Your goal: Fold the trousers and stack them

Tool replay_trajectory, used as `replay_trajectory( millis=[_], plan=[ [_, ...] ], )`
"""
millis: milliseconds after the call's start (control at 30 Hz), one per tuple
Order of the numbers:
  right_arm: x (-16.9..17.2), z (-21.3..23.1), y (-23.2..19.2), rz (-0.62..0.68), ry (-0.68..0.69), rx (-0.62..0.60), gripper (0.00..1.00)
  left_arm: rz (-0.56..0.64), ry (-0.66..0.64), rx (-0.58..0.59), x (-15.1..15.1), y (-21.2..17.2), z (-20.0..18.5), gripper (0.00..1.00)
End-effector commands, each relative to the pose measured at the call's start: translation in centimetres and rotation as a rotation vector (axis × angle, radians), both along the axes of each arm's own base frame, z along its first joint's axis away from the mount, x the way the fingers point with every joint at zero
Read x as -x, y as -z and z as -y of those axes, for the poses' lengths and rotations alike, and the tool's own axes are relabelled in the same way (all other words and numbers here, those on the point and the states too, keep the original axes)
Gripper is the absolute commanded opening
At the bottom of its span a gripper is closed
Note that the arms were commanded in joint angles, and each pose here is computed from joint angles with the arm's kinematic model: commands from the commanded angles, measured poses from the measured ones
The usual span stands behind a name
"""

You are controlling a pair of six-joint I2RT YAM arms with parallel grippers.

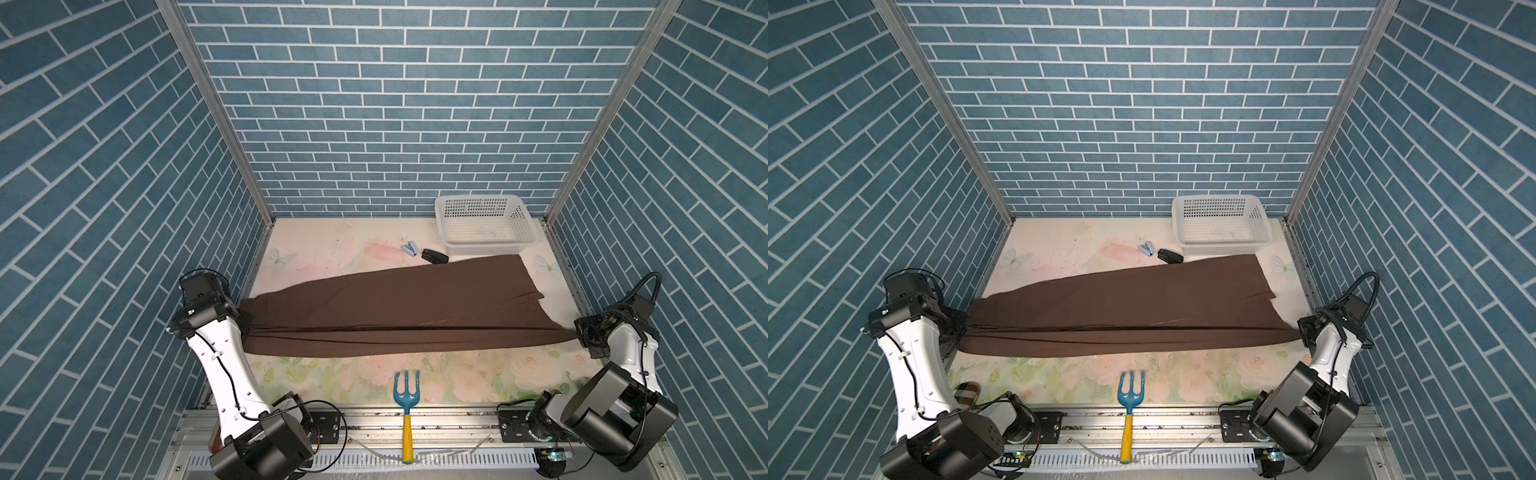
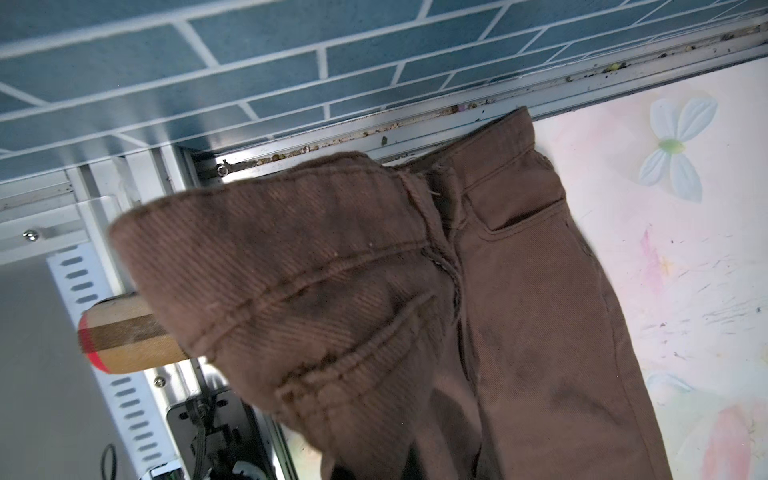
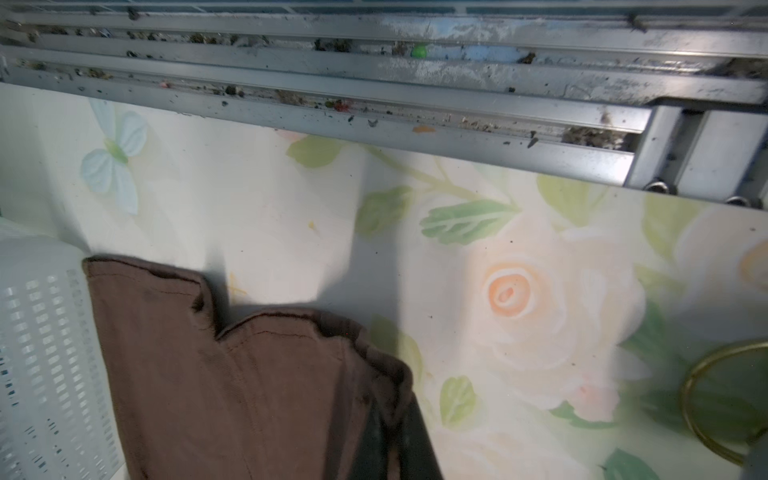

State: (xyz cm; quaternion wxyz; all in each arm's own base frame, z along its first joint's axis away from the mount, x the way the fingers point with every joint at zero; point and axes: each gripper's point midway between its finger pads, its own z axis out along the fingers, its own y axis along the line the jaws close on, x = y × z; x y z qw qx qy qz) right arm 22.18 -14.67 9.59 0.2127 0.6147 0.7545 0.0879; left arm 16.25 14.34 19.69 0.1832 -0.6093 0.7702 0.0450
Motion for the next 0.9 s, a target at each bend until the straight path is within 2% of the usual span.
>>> replay_trajectory(
  millis=[0, 167, 333, 867],
  plan=[
    [-1.6, 4.5, -5.0, 0.114, 0.141, 0.178, 0.00, 0.005, -0.047, -0.170, 0.3, -3.0, -3.3, 0.00],
    [-4.4, 5.3, -8.5, 0.229, 0.143, 0.206, 0.00, 0.004, -0.042, -0.165, -0.4, -2.7, -3.8, 0.00],
    [-8.1, 4.2, -11.8, 0.191, 0.007, 0.356, 0.00, 0.020, -0.037, -0.161, -1.8, -2.2, -4.6, 0.00],
    [-14.7, 4.3, -12.8, 0.145, -0.095, 0.500, 0.00, 0.045, -0.059, -0.140, -5.4, -0.6, -7.1, 0.00]
  ],
)
